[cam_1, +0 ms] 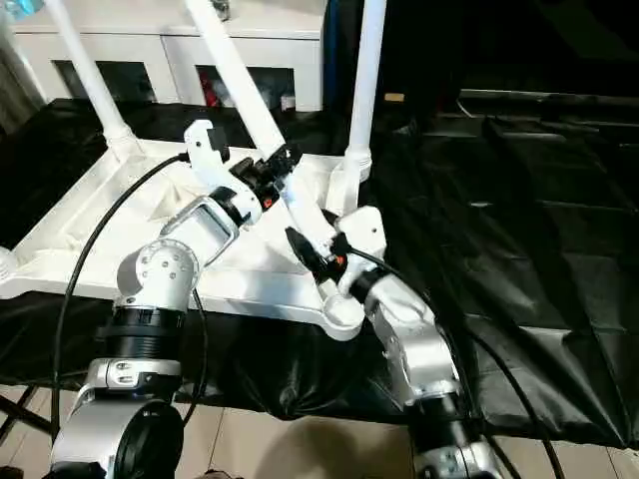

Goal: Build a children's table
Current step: Pick table leg

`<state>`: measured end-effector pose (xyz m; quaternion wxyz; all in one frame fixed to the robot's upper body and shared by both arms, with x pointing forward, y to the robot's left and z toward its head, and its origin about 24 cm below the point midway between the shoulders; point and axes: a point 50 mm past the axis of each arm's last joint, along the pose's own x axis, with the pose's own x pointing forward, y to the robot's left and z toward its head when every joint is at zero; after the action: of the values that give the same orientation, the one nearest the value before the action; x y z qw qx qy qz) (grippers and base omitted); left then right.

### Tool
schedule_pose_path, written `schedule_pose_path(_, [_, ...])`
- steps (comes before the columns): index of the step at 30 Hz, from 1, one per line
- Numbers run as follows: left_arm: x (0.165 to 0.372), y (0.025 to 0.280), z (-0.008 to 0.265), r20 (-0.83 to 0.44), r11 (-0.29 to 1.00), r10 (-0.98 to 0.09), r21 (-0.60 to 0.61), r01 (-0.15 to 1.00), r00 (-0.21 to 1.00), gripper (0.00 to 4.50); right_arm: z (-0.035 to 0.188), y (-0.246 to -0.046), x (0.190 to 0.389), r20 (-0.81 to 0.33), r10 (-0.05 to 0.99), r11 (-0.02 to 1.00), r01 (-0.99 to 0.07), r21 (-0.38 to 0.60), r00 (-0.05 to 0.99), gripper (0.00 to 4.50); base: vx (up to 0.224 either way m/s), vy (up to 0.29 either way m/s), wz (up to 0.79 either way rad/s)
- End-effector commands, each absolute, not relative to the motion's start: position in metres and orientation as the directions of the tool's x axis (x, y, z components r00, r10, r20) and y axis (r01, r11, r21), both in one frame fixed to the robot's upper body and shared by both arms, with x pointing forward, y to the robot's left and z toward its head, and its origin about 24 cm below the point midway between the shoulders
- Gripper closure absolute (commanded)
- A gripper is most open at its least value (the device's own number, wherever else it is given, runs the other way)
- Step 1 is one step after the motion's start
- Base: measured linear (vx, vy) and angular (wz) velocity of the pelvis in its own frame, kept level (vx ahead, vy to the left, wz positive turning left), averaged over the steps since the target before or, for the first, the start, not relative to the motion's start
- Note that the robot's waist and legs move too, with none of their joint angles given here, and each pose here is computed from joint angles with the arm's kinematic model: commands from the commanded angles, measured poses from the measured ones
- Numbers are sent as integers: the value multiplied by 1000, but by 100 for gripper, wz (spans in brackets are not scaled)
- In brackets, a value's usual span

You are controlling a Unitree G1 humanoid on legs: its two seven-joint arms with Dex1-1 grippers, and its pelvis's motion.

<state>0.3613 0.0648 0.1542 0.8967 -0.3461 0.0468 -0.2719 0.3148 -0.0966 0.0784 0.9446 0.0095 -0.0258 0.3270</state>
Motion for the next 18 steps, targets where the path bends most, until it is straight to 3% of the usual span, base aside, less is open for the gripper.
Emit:
schedule_pose_path(1, [360, 59, 167, 149, 585, -553, -631, 509, 820, 252, 91, -91, 319, 98, 644, 763, -646, -12, 759, 178, 0, 0, 0])
schedule_pose_path(2, [360, 61, 168, 153, 587, -554, -626, 513, 819, 254, 93, -91, 320, 107, 650, 755, -655, 19, 753, 178, 0, 0, 0])
schedule_pose_path(3, [360, 61, 168, 154, 588, -553, -624, 515, 819, 257, 94, -91, 320, 110, 651, 754, -657, 24, 751, 122, 0, 0, 0])
schedule_pose_path(4, [360, 63, 170, 158, 590, -554, -618, 519, 818, 258, 96, -93, 321, 114, 648, 757, -653, 18, 753, 108, 0, 0, 0])
schedule_pose_path(9, [362, 71, 172, 158, 616, -552, -584, 529, 819, 259, 101, -103, 327, 115, 662, 742, -669, 46, 741, 66, 0, 0, 0])
schedule_pose_path(13, [362, 79, 176, 146, 643, -603, -493, 586, 784, 260, 117, -131, 326, 105, 767, 612, -771, 176, 633, 52, 0, 0, 0])
schedule_pose_path(18, [360, 82, 179, 145, 632, -641, -456, 626, 753, 260, 127, -154, 332, 85, 799, 562, -789, 249, 595, 15, 0, 0, 0])
